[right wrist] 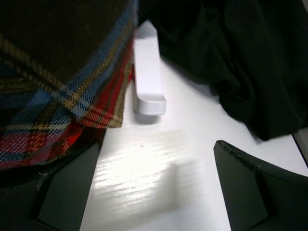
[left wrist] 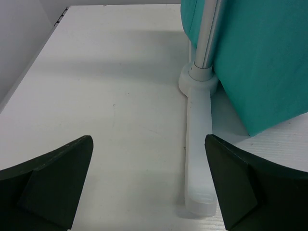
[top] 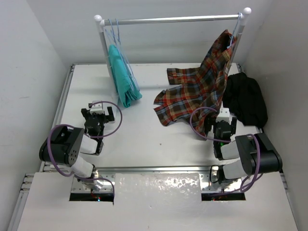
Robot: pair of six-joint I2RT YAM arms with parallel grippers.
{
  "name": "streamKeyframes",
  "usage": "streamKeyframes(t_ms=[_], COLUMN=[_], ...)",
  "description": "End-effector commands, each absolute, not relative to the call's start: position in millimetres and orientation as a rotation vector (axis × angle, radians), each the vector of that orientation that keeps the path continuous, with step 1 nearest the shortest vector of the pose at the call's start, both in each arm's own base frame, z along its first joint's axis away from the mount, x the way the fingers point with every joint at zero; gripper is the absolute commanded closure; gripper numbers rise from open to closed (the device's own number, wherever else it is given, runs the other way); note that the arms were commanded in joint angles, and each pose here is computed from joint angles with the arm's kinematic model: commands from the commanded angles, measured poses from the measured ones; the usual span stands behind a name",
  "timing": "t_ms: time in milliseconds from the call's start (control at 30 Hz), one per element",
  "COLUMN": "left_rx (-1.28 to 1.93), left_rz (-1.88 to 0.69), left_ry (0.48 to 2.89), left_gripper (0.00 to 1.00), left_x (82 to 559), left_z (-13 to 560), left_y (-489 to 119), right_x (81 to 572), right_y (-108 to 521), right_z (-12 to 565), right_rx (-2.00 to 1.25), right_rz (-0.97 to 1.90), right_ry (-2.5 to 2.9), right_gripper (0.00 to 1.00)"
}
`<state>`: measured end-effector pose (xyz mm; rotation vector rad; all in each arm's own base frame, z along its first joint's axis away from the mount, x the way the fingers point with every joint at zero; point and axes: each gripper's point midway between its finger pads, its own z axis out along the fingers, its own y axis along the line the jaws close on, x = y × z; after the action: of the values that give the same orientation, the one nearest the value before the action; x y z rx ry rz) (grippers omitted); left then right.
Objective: Place the shirt on the hanger
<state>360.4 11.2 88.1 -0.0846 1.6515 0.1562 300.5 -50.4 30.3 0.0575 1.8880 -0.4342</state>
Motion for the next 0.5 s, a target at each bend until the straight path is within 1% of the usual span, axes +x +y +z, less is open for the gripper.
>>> streamKeyframes(t_ms=[0,33,67,100,233,300,400,467], left_rx=[-0.120,-0.119,-0.119,-0.120,-0.119,-0.119,-0.119,-0.119], left_rz=[0.143,0.144,0.144,0.145,0.144,0.144,0.142,0.141], left_ry=[1.574,1.574,1.574,1.576,1.574,1.576,1.576,1.574], left_gripper=[0.00,0.00,0.00,0.00,0.00,0.00,0.00,0.00], left_x=[368,368,368,367,368,368,368,368], left_z=[110,110,110,109,110,110,109,110], left_y=[15,15,15,15,15,15,15,15], right_x=[305,301,315,305,324,317,303,303], right_y=[-62,-65,-71,-76,-85,-90,-98,-102], right_z=[47,41,67,53,113,131,138,146], right_rx=[0.157,0.168,0.228,0.242,0.220,0.214,0.219,0.274], right_rz=[-0.473,-0.496,-0.514,-0.570,-0.656,-0.693,-0.698,-0.662], right_ry=[1.833,1.878,1.828,1.947,1.931,1.889,1.886,1.890], right_gripper=[0.01,0.01,0.01,0.01,0.01,0.01,0.01,0.01])
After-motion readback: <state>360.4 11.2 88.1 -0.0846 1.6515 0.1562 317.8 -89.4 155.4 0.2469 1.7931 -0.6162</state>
